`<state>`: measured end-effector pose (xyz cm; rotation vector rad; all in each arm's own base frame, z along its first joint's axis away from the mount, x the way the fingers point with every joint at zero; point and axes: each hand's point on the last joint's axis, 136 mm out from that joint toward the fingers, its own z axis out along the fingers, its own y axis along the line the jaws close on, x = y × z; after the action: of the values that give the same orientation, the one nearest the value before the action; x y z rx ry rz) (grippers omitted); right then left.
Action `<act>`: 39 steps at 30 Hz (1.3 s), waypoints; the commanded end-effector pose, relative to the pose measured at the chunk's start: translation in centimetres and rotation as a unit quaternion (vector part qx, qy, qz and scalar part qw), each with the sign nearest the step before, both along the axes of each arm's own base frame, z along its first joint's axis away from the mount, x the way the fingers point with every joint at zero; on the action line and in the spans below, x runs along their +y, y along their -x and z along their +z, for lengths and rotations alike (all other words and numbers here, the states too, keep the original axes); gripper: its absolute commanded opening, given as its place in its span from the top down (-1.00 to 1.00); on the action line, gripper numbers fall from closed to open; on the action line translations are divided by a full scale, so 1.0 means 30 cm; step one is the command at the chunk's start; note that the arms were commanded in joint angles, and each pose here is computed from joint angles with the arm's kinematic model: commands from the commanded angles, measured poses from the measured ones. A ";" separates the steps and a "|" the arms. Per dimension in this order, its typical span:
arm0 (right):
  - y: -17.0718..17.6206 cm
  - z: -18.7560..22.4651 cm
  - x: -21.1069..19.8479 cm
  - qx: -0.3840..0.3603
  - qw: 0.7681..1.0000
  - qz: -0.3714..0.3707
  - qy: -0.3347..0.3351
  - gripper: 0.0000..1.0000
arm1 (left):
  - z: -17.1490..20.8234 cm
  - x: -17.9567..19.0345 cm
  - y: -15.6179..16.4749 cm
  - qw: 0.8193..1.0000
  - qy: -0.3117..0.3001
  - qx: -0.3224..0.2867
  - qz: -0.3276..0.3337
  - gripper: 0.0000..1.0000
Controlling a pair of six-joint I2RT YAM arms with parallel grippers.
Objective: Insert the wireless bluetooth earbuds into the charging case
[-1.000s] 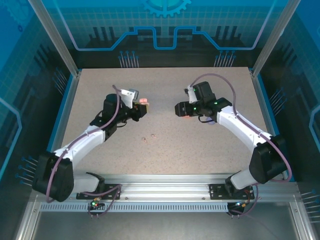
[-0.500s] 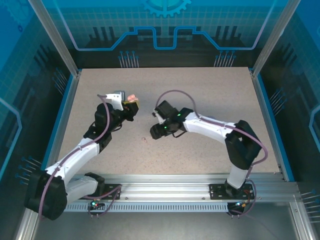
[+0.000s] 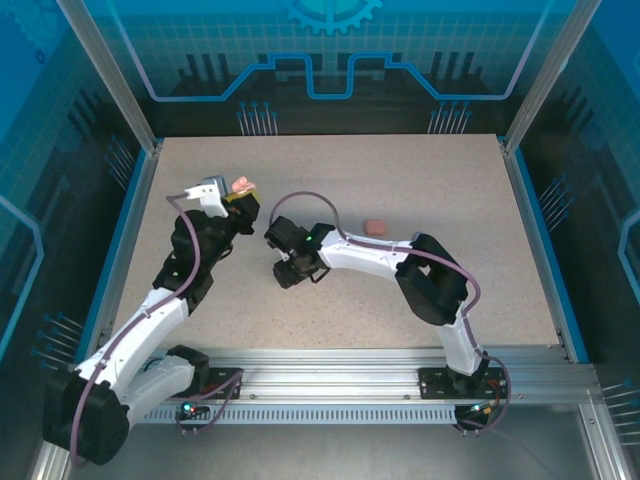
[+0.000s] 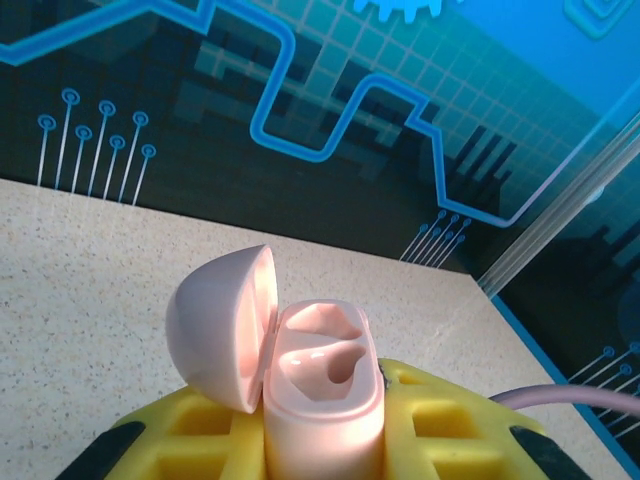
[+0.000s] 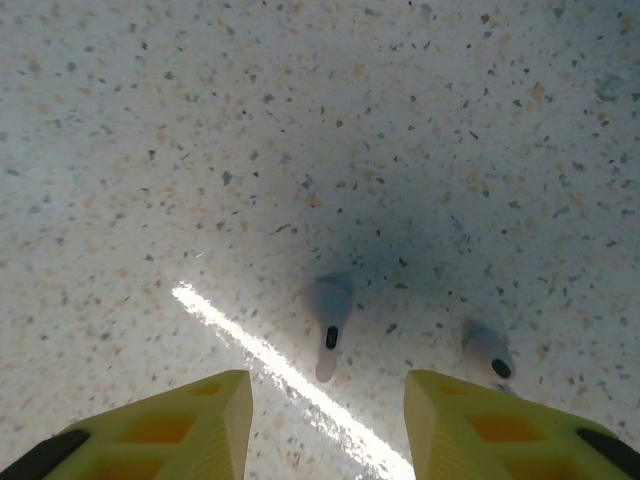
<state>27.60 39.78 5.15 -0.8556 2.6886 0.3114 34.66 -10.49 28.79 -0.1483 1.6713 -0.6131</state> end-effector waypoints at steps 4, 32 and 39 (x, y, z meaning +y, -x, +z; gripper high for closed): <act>-0.007 -0.048 0.007 -0.005 0.999 0.002 0.041 0.11 | 0.044 0.035 0.000 1.000 0.013 -0.003 0.021 1.00; -0.008 -0.140 0.033 0.020 0.997 -0.008 0.074 0.18 | 0.038 0.043 -0.006 1.000 0.013 -0.003 0.023 1.00; 0.004 -0.148 0.027 0.024 0.996 -0.016 0.086 0.25 | 0.034 0.043 -0.006 1.000 0.014 -0.002 0.023 1.00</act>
<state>28.80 40.54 1.83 -0.8506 2.7596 0.1342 34.68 -9.72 27.93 -0.1909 1.7064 -0.6025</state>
